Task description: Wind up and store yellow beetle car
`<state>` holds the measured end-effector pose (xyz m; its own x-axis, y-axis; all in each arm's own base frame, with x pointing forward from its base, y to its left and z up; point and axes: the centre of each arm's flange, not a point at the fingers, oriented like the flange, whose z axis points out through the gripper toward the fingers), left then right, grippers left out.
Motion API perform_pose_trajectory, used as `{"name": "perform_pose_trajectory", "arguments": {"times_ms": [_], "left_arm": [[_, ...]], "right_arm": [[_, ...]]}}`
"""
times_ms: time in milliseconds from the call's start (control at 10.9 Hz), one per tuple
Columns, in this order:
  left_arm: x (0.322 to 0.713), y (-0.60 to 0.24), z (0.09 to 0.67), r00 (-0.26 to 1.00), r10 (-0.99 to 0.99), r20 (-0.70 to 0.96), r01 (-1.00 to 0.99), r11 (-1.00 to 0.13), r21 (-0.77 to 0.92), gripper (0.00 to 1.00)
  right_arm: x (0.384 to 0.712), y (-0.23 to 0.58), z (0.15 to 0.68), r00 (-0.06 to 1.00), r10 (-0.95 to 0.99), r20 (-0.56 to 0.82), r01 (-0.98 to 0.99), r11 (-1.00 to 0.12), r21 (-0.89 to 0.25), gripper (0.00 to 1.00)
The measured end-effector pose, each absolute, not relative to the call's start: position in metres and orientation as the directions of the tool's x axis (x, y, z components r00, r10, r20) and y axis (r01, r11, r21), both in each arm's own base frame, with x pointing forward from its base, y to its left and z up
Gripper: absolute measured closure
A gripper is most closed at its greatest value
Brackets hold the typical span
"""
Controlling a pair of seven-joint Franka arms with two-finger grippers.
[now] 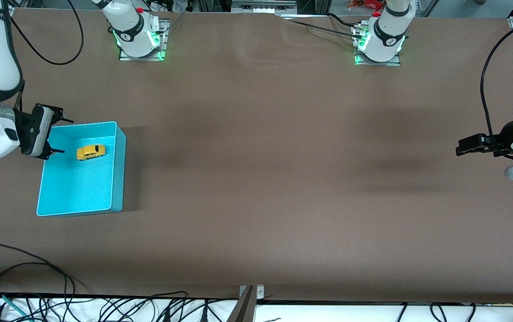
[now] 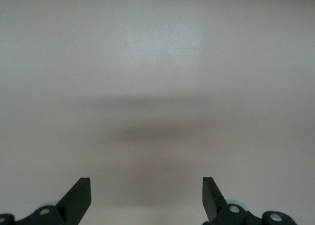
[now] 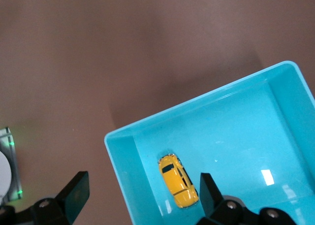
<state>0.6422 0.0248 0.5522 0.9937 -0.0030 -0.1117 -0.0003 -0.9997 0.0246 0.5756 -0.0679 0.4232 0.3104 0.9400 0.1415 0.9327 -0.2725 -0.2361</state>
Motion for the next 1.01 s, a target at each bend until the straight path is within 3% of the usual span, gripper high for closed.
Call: {"name": "perform_pose_trajectory", "arguments": {"times_ms": [183, 550, 1009], "left_arm": [[0.642, 0.025, 0.552, 0.994, -0.003, -0.112, 0.000, -1.000, 0.025, 0.00], [0.642, 0.025, 0.552, 0.994, -0.003, -0.112, -0.001, -1.000, 0.025, 0.00], [0.642, 0.025, 0.552, 0.994, -0.003, -0.112, -0.001, -1.000, 0.025, 0.00]], "right_arm": [[0.565, -0.038, 0.465, 0.542, 0.836, 0.080, 0.827, -0.514, -0.228, 0.00], [0.546, 0.023, 0.518, 0.811, 0.584, 0.031, 0.579, -0.794, -0.187, 0.00], [0.540, 0.050, 0.534, 0.911, 0.413, -0.004, 0.411, -0.907, -0.091, 0.00]]}}
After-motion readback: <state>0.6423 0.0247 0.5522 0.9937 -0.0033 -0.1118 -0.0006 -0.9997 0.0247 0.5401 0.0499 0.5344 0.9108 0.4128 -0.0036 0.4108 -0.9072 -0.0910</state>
